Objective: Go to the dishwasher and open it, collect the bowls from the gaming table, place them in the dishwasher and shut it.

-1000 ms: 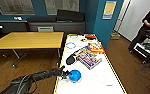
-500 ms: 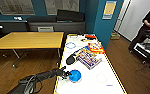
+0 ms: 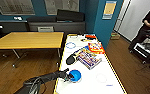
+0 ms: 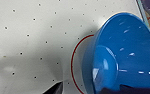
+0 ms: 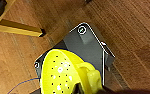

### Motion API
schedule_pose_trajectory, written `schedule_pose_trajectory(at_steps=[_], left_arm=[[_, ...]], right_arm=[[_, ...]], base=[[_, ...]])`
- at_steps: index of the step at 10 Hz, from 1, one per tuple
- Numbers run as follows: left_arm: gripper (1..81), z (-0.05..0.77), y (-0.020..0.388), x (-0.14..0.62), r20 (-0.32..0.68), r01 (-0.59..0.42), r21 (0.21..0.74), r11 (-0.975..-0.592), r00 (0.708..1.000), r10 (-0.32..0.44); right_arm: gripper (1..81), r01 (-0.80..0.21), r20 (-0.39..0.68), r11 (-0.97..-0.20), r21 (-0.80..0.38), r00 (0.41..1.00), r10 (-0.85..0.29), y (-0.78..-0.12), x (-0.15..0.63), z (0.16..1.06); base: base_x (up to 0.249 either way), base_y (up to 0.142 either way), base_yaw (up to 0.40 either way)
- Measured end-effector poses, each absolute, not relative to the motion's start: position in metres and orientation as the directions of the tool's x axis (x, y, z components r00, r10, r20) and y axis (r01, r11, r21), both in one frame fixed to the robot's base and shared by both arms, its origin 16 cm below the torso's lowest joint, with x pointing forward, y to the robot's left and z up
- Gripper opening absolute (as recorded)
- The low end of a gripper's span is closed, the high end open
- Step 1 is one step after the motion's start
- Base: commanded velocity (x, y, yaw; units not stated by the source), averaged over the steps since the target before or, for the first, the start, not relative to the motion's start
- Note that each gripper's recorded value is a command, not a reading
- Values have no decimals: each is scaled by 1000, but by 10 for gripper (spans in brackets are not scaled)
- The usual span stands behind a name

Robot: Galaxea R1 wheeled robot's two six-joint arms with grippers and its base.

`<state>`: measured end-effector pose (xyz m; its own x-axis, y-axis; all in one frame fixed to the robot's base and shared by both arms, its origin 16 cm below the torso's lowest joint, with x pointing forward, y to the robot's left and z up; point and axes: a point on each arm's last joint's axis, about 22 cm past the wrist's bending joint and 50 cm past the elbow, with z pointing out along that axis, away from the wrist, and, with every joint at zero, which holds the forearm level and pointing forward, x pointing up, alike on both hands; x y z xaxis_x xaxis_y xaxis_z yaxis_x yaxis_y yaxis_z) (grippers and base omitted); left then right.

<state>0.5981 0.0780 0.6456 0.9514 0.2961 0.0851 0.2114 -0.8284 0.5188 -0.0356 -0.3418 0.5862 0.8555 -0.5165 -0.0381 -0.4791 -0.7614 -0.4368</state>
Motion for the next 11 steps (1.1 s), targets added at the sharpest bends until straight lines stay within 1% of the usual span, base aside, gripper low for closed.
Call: schedule_pose_trajectory(at_steps=[1,2,3,4,7,9,11], left_arm=[[811,642,80,595,81,215,514,-830,952,297],[10,642,80,595,73,229,515,-826,949,308],[10,641,79,595,97,194,516,-834,955,282],[10,638,75,590,91,195,517,-834,956,280],[10,641,66,573,81,142,528,-838,973,216],[10,661,60,564,81,89,566,-819,983,163],[10,701,54,556,104,4,621,-784,991,88]], right_arm=[[10,-479,-37,-763,-435,856,-516,-343,-36,585],[10,-478,-35,-765,-432,856,-515,-344,-36,585],[10,-478,-34,-767,-429,856,-515,-345,-37,583],[10,-477,-36,-766,-432,857,-514,-342,-36,581],[10,-474,-51,-768,-432,862,-504,-341,-37,580],[10,-474,-61,-773,-422,866,-497,-349,-40,583],[10,-477,-69,-774,-417,865,-496,-350,-45,585]], base=[[0,0,0],[0,0,0],[0,0,0],[0,0,0],[0,0,0],[0,0,0],[0,0,0]])
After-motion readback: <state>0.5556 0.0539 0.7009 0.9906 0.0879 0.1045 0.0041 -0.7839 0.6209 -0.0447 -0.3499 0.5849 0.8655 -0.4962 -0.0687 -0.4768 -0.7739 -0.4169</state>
